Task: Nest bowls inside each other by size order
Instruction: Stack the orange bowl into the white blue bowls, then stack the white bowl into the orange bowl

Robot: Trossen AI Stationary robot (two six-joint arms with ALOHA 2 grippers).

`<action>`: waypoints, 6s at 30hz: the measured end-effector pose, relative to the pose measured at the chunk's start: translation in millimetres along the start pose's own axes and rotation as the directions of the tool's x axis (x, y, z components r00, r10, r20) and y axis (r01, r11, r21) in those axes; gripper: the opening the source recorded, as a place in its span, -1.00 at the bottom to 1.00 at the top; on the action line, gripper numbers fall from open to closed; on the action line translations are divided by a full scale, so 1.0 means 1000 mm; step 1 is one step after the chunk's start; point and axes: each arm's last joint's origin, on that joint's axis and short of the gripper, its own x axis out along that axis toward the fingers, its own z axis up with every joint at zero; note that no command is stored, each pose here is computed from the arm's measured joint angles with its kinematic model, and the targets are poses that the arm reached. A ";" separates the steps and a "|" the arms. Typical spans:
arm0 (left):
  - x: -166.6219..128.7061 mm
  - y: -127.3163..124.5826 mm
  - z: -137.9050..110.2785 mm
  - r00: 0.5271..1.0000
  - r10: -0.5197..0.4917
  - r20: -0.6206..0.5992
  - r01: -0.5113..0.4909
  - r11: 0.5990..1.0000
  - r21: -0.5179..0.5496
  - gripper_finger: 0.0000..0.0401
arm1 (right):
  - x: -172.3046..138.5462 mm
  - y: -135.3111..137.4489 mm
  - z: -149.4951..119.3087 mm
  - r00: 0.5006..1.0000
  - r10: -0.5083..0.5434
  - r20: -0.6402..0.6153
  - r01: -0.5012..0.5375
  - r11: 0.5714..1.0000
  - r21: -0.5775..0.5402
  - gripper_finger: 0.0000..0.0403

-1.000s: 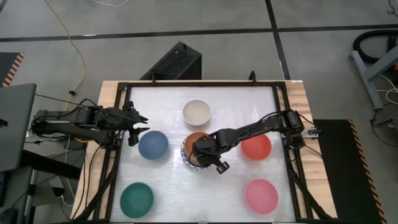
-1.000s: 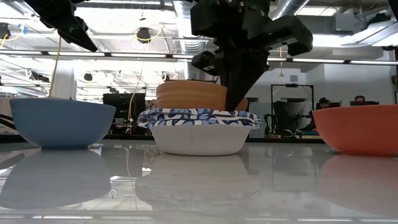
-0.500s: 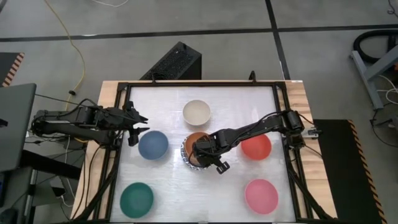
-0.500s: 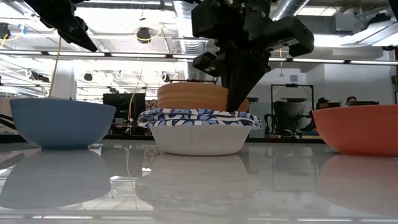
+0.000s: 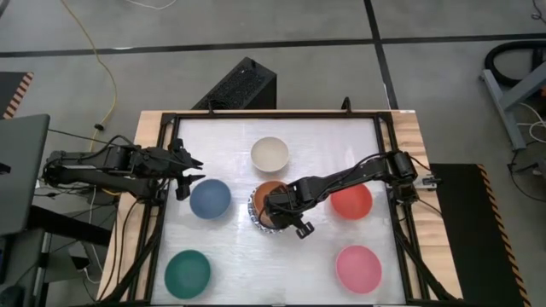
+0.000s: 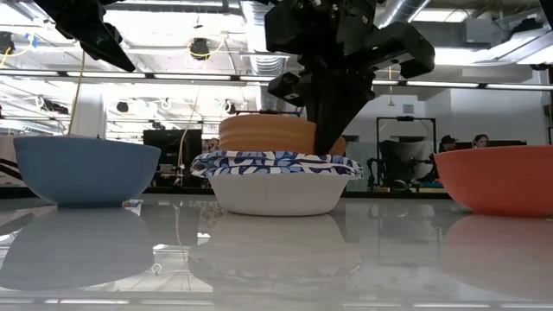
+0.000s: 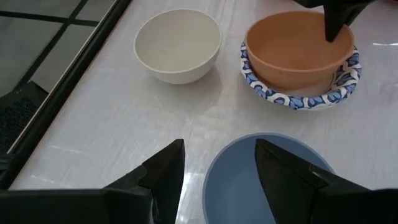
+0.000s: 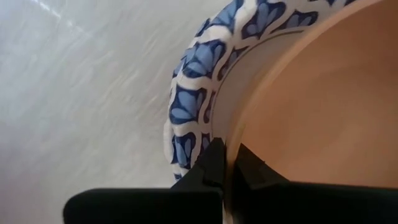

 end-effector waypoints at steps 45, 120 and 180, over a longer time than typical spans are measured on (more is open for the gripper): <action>0.000 0.000 0.000 1.000 0.000 0.000 0.000 1.000 -0.007 -0.08 | -0.001 0.001 0.004 0.998 -0.057 0.001 0.057 0.995 0.077 -0.07; 0.004 -0.002 -0.006 0.998 -0.058 -0.038 0.060 0.996 0.068 -0.08 | -0.101 -0.135 -0.088 0.840 -0.419 -0.345 0.398 0.045 0.916 -0.33; -0.010 0.003 -0.046 0.660 -0.229 0.715 0.192 0.972 0.134 -0.08 | -0.021 -0.181 -0.137 0.954 -0.247 -0.172 0.216 0.165 0.962 -0.54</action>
